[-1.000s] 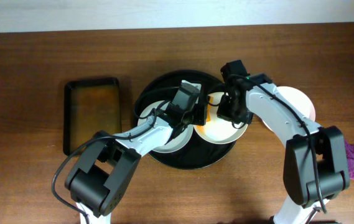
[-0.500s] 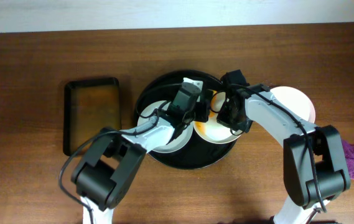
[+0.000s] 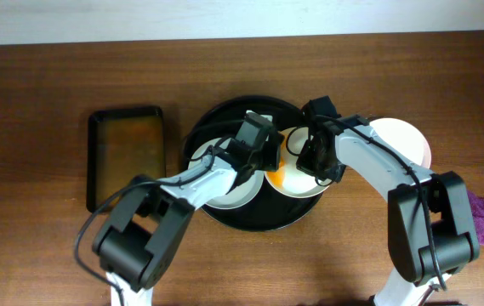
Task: Clean dirty plates on tray and stack at the side
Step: 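Hold the plate with the right gripper while the left gripper scrubs it with the sponge, then carry the plate right with the right gripper and stack it on the first plate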
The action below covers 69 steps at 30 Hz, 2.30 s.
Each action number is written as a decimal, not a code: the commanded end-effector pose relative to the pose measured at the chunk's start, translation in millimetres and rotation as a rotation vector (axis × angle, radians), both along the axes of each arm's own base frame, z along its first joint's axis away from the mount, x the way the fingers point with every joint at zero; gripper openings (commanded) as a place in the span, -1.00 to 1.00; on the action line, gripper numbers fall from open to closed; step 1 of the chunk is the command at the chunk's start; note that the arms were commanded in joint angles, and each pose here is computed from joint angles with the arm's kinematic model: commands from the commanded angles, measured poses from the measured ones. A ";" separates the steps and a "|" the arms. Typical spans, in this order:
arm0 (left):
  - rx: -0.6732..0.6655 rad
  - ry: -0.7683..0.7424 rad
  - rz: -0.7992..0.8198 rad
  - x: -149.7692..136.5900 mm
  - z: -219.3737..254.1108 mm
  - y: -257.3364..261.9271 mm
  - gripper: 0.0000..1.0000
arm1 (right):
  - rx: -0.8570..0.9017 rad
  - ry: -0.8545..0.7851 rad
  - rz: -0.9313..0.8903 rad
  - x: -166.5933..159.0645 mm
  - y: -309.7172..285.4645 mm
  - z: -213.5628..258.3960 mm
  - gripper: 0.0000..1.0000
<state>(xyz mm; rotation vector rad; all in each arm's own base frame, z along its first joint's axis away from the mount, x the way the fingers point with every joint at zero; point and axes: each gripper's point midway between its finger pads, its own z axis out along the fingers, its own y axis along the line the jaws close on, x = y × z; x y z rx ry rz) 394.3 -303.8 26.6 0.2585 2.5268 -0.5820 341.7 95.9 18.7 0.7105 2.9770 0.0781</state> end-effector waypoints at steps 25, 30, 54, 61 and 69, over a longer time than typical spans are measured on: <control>0.124 0.210 0.338 -28.9 80.3 202.1 -1.00 | 0.221 0.060 0.217 -16.4 -51.1 16.8 -0.30; 0.124 0.210 0.338 -28.8 80.3 202.1 -0.99 | 0.241 0.056 0.210 -23.4 -47.8 -1.3 -0.31; 0.123 0.207 0.338 -28.2 80.6 201.9 -0.99 | -1.097 -0.380 0.510 33.6 -27.2 206.2 -0.92; 0.122 0.207 0.338 -28.1 80.7 201.9 -1.00 | -1.123 -0.415 0.531 31.8 -14.4 211.7 -0.92; 0.122 0.207 0.338 -28.1 80.7 201.9 -1.00 | -0.747 -0.287 0.292 39.1 -73.2 162.7 -0.92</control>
